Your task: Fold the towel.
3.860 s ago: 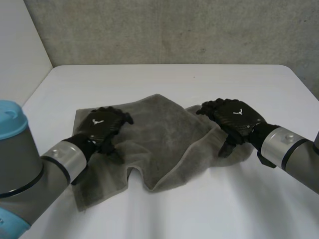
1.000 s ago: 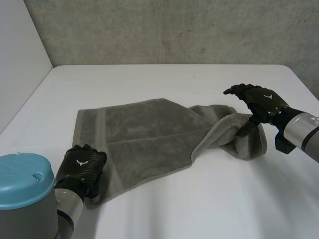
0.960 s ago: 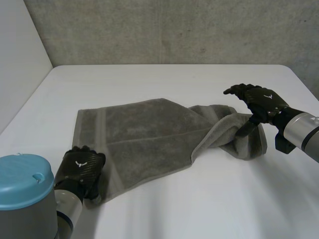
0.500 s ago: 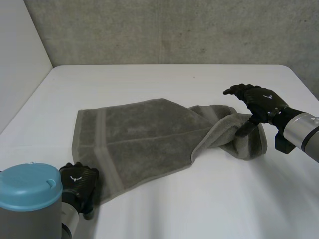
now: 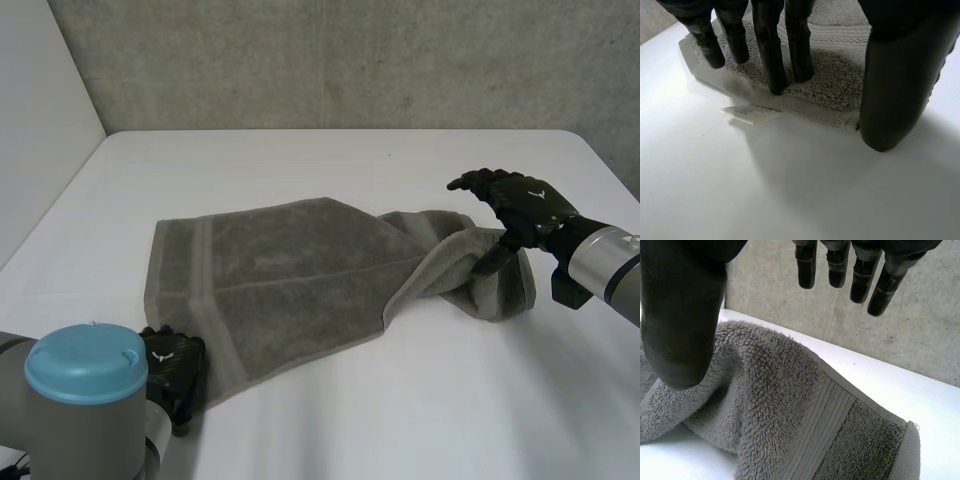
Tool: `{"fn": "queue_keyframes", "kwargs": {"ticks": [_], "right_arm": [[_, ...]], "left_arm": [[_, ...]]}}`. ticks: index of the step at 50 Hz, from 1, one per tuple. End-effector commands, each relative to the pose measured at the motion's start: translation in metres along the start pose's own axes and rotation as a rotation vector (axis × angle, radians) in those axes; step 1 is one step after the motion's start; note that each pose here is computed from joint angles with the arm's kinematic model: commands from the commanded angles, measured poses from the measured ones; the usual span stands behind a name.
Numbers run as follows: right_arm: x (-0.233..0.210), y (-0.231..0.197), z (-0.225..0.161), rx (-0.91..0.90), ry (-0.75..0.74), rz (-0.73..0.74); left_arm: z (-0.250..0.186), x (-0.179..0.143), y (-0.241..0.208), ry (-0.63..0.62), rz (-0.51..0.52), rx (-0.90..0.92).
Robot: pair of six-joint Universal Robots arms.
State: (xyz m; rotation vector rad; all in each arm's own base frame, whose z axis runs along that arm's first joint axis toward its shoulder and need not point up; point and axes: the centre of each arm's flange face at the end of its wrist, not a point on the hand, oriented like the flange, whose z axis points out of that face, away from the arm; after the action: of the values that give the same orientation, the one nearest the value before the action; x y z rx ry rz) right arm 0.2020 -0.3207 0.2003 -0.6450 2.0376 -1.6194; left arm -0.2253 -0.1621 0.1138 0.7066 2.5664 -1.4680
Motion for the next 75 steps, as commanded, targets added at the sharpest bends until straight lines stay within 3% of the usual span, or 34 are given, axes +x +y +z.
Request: {"fn": "queue_keyframes", "kwargs": {"ticks": [1,25,65,75], "right_arm": [[0.0,0.0,0.0,0.0,-0.001,0.0],[-0.001,-0.001,0.0,0.002,-0.002,-0.003],[0.0,-0.001,0.0,0.002,-0.001,-0.003],[0.001,-0.004,0.001,0.009,0.0,-0.006]], "left_arm": [[0.002,0.0,-0.001,-0.002,-0.003,0.007],[-0.004,-0.004,-0.014,-0.005,-0.019,0.061],[0.003,-0.001,0.002,0.0,-0.001,-0.005],[0.005,-0.002,-0.017,0.052,-0.032,0.065]]}}
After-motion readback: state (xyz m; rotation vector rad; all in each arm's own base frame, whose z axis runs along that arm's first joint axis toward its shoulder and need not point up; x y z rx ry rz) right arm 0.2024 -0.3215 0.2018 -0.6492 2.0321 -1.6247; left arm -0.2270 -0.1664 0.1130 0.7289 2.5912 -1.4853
